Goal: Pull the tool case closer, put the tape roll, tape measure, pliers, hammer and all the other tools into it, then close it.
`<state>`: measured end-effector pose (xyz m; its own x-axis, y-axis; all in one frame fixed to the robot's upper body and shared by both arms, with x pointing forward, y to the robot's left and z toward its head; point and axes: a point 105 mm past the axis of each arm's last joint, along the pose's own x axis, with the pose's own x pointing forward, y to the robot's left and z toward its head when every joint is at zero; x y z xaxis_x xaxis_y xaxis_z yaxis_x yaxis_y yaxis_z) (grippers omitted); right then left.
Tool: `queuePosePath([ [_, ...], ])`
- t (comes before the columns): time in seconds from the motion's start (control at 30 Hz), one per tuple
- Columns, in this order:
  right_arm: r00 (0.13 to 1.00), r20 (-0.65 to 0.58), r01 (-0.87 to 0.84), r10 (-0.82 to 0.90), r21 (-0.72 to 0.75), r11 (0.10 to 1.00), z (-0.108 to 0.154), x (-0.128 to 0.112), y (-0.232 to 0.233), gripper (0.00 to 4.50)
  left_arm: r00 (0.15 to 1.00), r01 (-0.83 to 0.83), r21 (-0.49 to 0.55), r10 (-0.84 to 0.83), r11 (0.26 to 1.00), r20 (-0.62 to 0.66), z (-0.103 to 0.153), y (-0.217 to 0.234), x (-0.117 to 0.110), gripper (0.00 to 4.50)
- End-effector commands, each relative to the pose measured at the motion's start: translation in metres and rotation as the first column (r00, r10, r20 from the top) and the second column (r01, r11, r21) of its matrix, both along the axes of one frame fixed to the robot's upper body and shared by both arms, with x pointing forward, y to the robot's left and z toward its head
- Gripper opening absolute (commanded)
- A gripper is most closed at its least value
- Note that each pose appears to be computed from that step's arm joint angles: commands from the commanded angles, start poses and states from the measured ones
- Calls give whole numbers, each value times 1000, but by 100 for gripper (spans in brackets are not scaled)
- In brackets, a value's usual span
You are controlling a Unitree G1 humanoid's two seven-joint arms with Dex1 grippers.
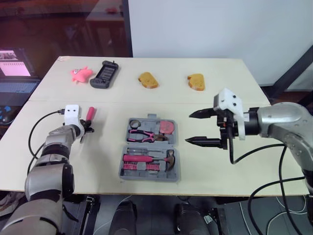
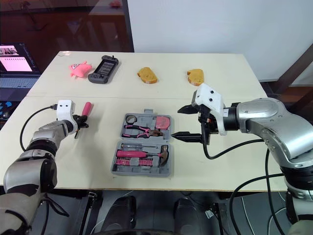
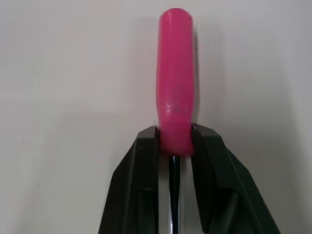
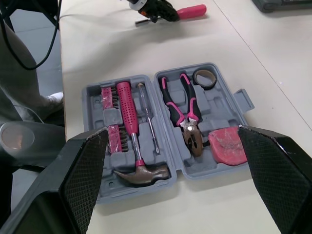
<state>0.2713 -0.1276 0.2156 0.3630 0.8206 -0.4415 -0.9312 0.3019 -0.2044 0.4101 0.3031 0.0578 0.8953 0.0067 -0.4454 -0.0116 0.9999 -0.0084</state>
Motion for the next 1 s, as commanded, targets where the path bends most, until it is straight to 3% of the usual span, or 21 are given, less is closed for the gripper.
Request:
queuePosePath([
  [0.03, 999, 52, 6, -5, -25, 1000, 9, 0, -4, 450, 999, 0, 4, 0, 1000, 50, 13, 4, 4, 39],
  [0.27, 999, 44, -11, 12, -35, 999, 7, 1, -2, 450, 999, 36, -36, -34, 999, 31, 6, 3, -6, 39],
  [0.5, 999, 8, -43, 43, -25, 999, 1, -3, 3, 450, 999, 20, -106, -24, 994, -40, -8, -11, -82, 39],
  [0.7, 998, -9, -68, 68, -17, 998, -3, -3, 8, 450, 992, -57, -154, 39, 986, -119, -27, -19, -134, 39],
  [0.8, 997, -13, -80, 79, -18, 997, -4, -2, 10, 450, 987, -87, -173, 62, 981, -148, -35, -20, -148, 39],
  [0.93, 996, -13, -90, 90, -23, 996, -6, -2, 11, 450, 990, -85, -240, 54, 967, -132, -37, -29, -149, 39],
  [1.0, 995, -10, -95, 94, -25, 995, -5, -1, 12, 450, 991, -80, -235, 51, 969, -127, -35, -29, -149, 144],
])
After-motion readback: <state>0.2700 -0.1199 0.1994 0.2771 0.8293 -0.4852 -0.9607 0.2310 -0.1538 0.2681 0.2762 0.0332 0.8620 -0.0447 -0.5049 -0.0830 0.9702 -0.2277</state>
